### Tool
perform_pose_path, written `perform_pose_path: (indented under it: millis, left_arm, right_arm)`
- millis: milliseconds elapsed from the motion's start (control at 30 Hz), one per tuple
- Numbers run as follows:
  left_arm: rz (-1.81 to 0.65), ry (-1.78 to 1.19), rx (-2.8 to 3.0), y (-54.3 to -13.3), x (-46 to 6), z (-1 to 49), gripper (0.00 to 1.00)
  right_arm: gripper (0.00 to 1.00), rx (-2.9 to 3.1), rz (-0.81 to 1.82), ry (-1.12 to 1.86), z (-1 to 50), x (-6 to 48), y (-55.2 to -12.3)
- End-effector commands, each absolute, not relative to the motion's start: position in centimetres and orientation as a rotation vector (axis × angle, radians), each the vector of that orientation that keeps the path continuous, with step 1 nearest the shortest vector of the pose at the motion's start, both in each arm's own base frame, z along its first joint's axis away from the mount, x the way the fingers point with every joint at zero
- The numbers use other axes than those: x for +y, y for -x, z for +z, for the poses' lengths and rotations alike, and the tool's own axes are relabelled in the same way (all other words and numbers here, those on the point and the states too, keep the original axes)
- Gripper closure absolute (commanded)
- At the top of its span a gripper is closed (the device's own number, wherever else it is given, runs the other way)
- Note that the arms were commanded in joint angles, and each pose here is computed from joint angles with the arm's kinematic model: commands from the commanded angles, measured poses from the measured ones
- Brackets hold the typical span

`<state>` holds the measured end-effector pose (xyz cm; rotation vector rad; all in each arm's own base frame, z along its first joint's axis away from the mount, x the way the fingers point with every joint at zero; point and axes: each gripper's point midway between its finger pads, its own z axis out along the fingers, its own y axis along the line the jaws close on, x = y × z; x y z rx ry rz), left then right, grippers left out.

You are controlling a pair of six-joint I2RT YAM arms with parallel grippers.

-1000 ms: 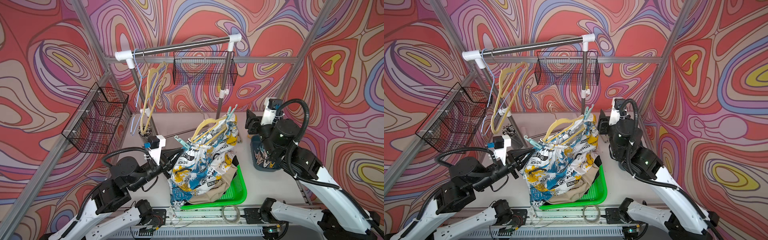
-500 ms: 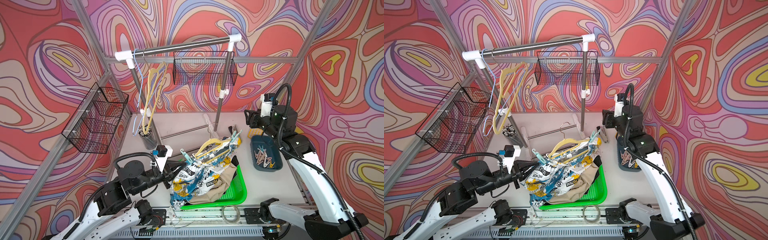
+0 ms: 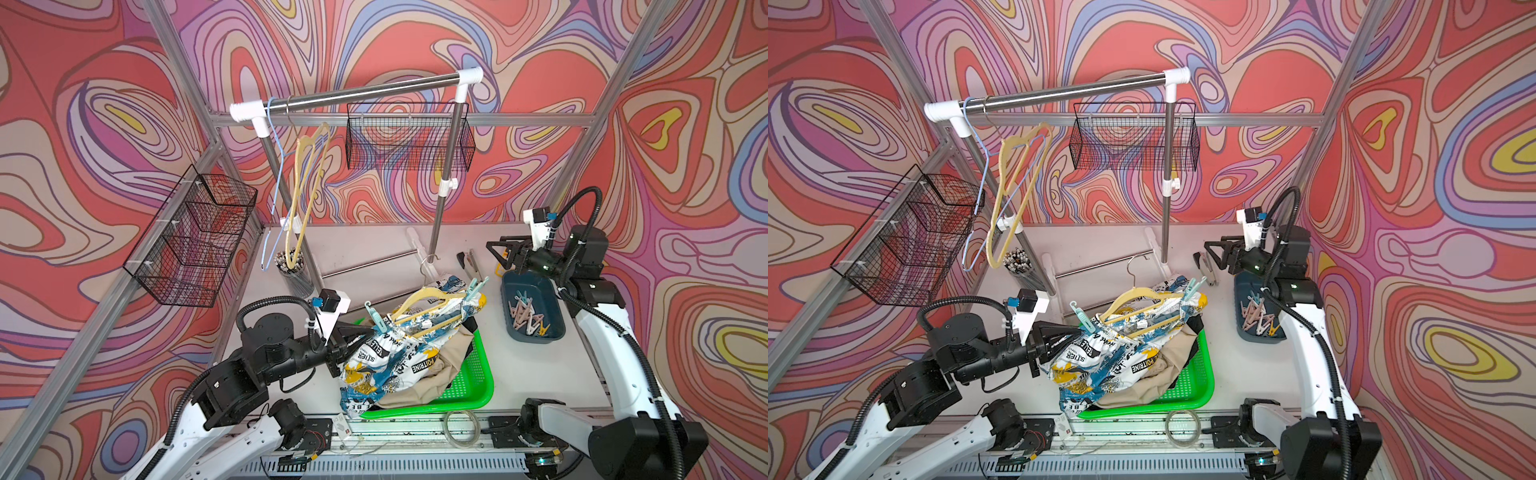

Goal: Remove the clothespins securing shorts to the hanger
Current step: Adjust the shorts in the basket, then remove the clothespin from the hanger.

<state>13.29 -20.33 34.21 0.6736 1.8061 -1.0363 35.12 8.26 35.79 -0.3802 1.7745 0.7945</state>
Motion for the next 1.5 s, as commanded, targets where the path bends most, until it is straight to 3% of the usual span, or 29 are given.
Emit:
perform_pose_path:
  millis: [0, 233, 367, 833, 1467]
  left_arm:
    - [-1.065, -0.701, 1.723, -12.8, -20.1, 36.6, 1.0]
    - [-1.096, -0.712, 1.684, -13.1, -20.1, 38.2, 1.0]
    - [-1.132, -0.721, 1.69, -13.6, -20.5, 38.1, 1.0]
    - [-1.204, -0.713, 1.669, -14.3, -20.7, 38.5, 1.0]
    - [-1.185, -0.748, 1.672, -14.2, -20.7, 39.3, 1.0]
  right_arm:
    - [0.28, 1.626, 0.992, 0.512, 38.2, 9.1, -32.8]
    - [0.24, 1.546, 1.184, 0.557, 37.5, 9.8, -31.1]
    - [0.22, 1.467, 1.095, 0.629, 37.7, 10.3, -29.0]
    - [0.19, 1.441, 1.175, 0.637, 33.7, 10.3, -29.9]
    - [0.2, 1.403, 1.276, 0.8, 33.3, 12.8, -27.5]
